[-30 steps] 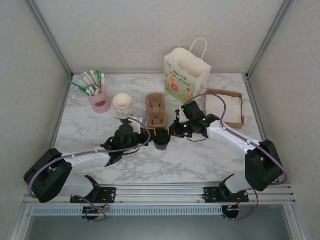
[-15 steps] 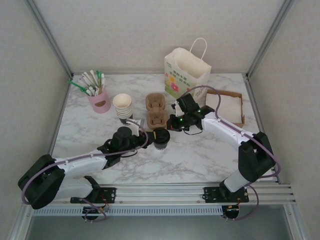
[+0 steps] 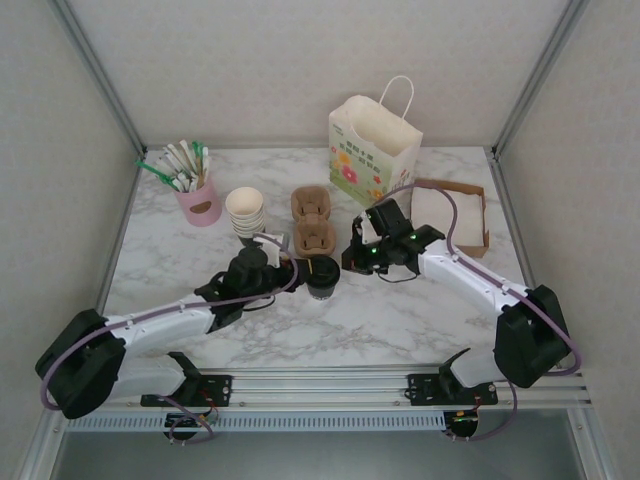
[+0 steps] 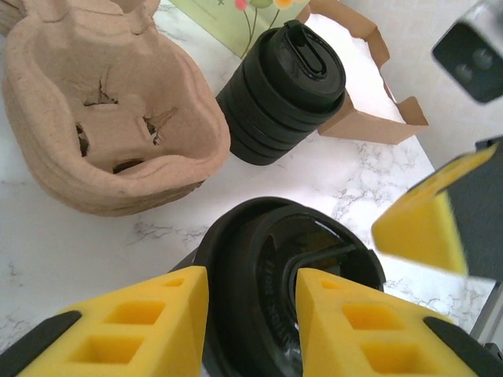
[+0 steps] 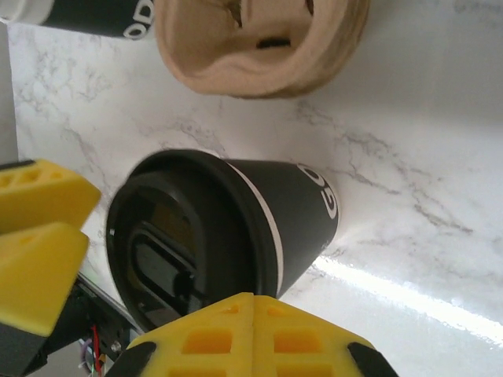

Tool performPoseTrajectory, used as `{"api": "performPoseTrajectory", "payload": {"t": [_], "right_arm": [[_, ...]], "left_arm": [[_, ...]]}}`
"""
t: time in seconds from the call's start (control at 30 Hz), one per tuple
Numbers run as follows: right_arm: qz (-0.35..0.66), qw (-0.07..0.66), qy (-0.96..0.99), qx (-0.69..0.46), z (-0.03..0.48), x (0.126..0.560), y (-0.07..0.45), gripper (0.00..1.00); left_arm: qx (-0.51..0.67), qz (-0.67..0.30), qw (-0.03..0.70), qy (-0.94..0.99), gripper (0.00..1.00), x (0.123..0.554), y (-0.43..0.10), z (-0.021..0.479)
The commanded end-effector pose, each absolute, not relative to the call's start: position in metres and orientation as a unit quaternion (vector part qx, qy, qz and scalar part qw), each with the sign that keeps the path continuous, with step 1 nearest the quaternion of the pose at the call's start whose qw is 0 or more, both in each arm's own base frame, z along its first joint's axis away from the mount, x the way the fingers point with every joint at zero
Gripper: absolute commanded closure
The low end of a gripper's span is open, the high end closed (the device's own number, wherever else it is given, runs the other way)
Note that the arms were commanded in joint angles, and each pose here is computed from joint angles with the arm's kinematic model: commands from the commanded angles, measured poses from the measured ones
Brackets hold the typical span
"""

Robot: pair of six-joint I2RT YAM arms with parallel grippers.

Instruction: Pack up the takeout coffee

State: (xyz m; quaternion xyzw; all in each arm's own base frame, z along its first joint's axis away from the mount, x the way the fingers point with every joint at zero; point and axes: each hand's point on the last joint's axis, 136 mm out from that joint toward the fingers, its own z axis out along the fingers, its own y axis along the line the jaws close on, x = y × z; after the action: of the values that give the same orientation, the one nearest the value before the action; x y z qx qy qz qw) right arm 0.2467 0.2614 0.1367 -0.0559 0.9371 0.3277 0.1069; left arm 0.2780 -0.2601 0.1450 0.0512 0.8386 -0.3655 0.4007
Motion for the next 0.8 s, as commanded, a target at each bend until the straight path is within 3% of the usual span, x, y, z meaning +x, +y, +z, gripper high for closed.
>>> {"api": "performPoseTrajectory", "payload": {"t": [0.0, 0.77], "right_arm": [[0.36, 0.098, 0.926, -0.05, 0.141, 0.239, 0.267, 1.0], [0.378, 0.098, 0.919, -0.05, 0.15, 0.234, 0.273, 1.0]], "left_arm": [[0.072, -0.368, 0.386, 0.843, 0.66, 0.28, -0.27, 0.145], [0.068, -0.362, 0.372, 0.852, 0.69, 0.279, -0.269, 0.131]]}}
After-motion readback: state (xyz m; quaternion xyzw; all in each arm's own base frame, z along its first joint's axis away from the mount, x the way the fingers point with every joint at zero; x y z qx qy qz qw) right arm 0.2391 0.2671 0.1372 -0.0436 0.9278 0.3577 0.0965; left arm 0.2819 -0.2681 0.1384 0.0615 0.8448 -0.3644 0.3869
